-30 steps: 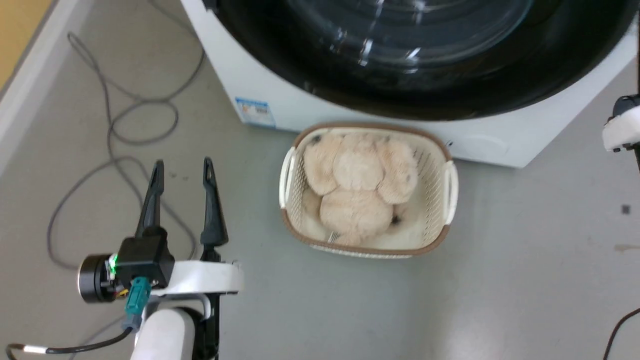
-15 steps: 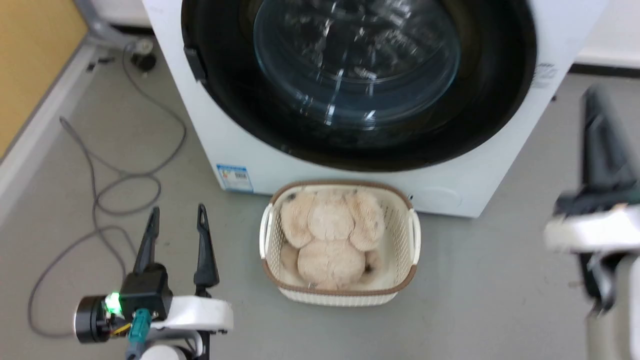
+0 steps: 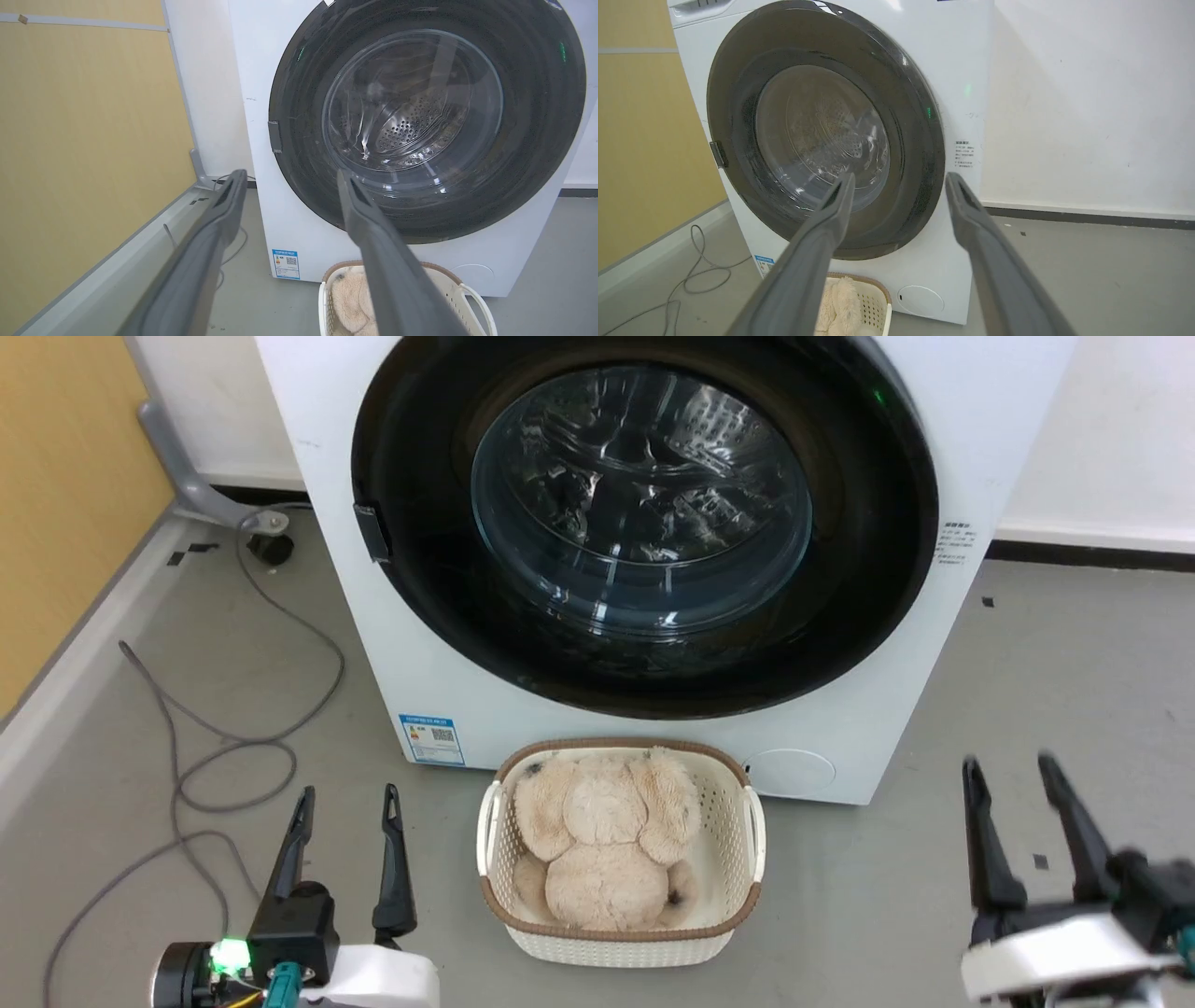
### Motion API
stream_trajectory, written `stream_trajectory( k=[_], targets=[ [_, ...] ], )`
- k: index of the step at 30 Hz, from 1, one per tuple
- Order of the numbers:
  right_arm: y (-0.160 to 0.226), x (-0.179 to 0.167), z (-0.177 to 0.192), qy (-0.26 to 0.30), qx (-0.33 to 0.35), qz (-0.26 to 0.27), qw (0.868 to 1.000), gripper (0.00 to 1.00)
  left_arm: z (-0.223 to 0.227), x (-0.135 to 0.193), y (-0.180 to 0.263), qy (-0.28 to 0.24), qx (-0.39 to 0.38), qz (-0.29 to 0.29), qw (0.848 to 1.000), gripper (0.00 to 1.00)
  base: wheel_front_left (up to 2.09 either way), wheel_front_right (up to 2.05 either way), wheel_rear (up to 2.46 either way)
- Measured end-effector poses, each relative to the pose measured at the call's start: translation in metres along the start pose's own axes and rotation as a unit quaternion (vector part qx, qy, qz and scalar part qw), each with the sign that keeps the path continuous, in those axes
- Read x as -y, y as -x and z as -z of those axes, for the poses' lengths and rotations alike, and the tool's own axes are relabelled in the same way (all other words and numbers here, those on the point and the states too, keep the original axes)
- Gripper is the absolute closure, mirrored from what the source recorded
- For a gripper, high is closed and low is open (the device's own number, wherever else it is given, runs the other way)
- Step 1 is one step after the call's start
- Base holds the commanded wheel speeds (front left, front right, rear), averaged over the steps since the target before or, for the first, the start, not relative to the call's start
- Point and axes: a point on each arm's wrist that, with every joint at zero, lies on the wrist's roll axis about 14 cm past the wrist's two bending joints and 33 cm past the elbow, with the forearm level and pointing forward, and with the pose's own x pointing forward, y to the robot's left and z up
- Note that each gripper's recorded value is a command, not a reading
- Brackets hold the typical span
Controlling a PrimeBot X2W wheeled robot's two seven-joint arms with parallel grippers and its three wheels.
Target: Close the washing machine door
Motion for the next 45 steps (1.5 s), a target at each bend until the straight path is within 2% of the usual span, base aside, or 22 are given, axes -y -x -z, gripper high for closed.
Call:
stream_trajectory(
  k=[6, 7, 45],
  targets=[
    [0.018, -0.004, 0.014, -0.017, -0.024, -0.002, 1.000, 0.00, 0.001, 0.006, 0.005, -0.001, -0.002, 0.013, 1.000, 0.00, 0.00, 0.00, 0.00],
    [0.018, -0.005, 0.013, -0.020, -0.023, -0.003, 1.000, 1.00, 0.000, 0.007, 0.005, 0.000, -0.001, 0.016, 1.000, 1.00, 0.00, 0.00, 0.00],
    [0.018, -0.008, 0.018, -0.003, -0.051, -0.011, 0.999, 1.00, 0.008, 0.009, 0.002, 0.004, -0.033, 0.027, 0.999, 1.00, 0.00, 0.00, 0.00]
  ],
)
